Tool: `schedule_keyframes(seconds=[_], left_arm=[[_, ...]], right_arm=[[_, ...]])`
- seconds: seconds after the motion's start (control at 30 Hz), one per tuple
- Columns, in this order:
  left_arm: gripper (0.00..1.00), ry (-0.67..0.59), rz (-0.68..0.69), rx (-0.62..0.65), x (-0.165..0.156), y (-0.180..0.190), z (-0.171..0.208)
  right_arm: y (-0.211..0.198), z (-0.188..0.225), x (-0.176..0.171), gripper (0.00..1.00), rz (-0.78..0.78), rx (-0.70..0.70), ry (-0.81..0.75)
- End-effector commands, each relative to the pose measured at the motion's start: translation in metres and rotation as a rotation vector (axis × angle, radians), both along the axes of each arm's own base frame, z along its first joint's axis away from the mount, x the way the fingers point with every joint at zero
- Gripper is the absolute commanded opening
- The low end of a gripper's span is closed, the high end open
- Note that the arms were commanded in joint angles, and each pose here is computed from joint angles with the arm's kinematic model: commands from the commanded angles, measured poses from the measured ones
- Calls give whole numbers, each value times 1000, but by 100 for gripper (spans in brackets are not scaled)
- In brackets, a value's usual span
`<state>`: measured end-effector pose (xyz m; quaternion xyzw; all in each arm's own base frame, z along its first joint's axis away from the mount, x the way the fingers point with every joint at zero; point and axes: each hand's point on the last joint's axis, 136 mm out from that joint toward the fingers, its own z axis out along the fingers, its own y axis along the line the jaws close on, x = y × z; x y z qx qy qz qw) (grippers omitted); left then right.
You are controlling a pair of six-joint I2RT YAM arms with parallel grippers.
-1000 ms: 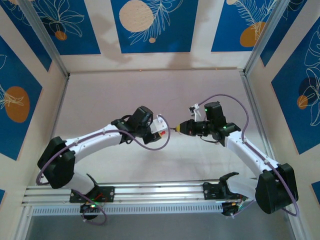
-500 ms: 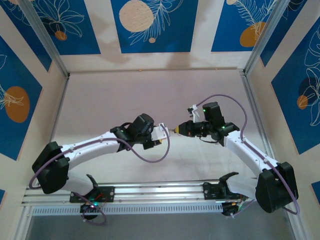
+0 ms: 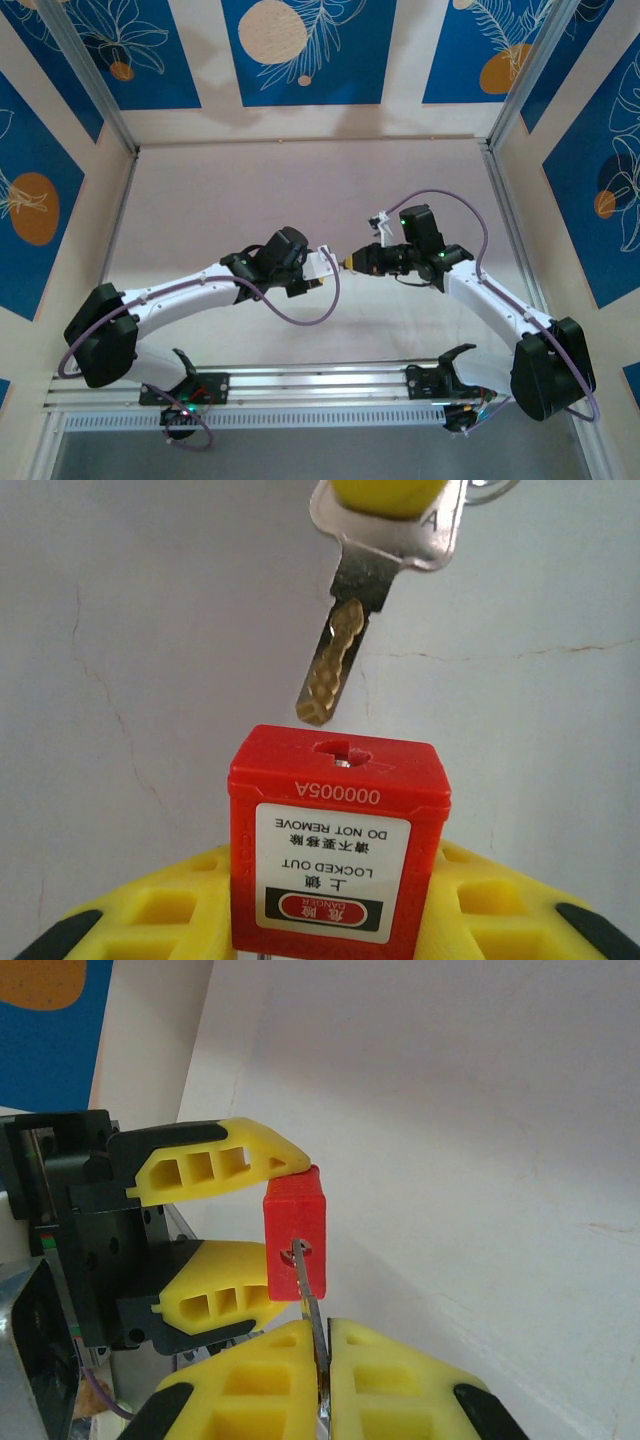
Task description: Unlock with the key
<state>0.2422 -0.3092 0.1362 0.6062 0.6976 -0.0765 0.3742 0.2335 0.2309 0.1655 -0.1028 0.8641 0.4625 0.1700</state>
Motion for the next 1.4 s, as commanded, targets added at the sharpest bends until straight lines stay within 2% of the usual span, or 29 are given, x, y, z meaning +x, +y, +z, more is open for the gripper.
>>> schedule_keyframes(seconds=[0.0, 0.4, 0.83, 1.37], left_arm=[[19, -30, -6, -17, 2, -4, 9], [19, -32, -22, -17, -1, -6, 13], [17, -90, -73, -7, -7, -21, 24], [14, -76, -65, -102, -5, -46, 35]], right_arm=[[5, -5, -7, 9, 35, -1, 11], [7, -13, -7, 9, 42, -17, 26], [15, -17, 3, 9, 48, -3, 98], [19, -21, 7, 9, 44, -31, 96]])
